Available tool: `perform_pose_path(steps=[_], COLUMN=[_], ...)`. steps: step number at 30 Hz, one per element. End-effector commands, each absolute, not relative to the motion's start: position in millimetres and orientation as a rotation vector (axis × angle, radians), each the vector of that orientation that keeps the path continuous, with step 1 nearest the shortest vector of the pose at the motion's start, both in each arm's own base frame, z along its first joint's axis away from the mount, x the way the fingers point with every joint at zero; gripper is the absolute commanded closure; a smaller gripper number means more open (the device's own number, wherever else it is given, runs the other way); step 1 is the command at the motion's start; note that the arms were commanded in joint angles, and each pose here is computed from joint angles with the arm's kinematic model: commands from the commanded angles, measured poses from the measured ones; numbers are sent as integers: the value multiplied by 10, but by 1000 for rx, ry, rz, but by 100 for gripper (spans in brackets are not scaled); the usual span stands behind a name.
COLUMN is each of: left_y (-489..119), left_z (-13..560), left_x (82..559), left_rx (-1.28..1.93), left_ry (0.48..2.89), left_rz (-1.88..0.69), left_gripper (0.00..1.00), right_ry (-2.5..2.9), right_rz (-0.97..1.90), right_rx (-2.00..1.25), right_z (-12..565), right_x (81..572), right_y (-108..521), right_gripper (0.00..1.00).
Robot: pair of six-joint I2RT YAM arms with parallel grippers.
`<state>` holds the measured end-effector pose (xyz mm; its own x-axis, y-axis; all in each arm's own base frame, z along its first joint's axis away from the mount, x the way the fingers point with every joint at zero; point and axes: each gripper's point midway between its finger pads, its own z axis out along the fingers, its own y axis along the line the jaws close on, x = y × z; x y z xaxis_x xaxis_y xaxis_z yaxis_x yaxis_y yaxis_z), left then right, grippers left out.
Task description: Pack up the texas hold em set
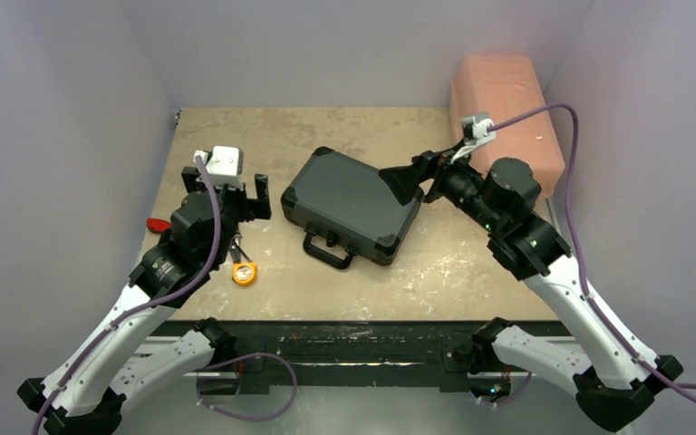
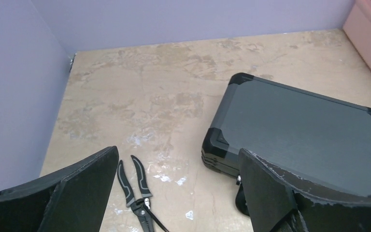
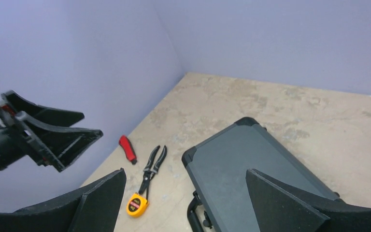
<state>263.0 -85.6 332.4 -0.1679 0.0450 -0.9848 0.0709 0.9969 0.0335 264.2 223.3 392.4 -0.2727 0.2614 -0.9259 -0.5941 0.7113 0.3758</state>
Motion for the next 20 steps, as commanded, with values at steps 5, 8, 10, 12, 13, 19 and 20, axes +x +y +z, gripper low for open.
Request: perform_pose_path(steps=[5,8,10,12,13,19,20], left_y=[-648,-600,-568,-551,-542,-505,-504], left_z=[3093,3067,3072,3070,3074,3083,3080], left_x=[2780,2789,2785,2775,2767,2737,2737], left_rx=[24,41,38,42,44,39,40], left_ry=[1727,1728,1722,1724,1723,1713,1714], left_rz=[100,149,169,179,182,190,191], left_gripper=[5,5,5,5,6,6,6], right_ry=[1486,1481,1479,1473,1473,1493,1488], right_rz=[836,830,827,841,841,834,831], right_rx=[-164,-162,-178,-213,-225,-209,-209], right_z=[4157,4153,4147,4143,4139,4057,4053], right_x=[2545,2534,2521,2483,2476,2518,2514], right_y=[1992,1971,1976,2014,2021,2024,2017], right_gripper=[1,1,1,1,1,1,1])
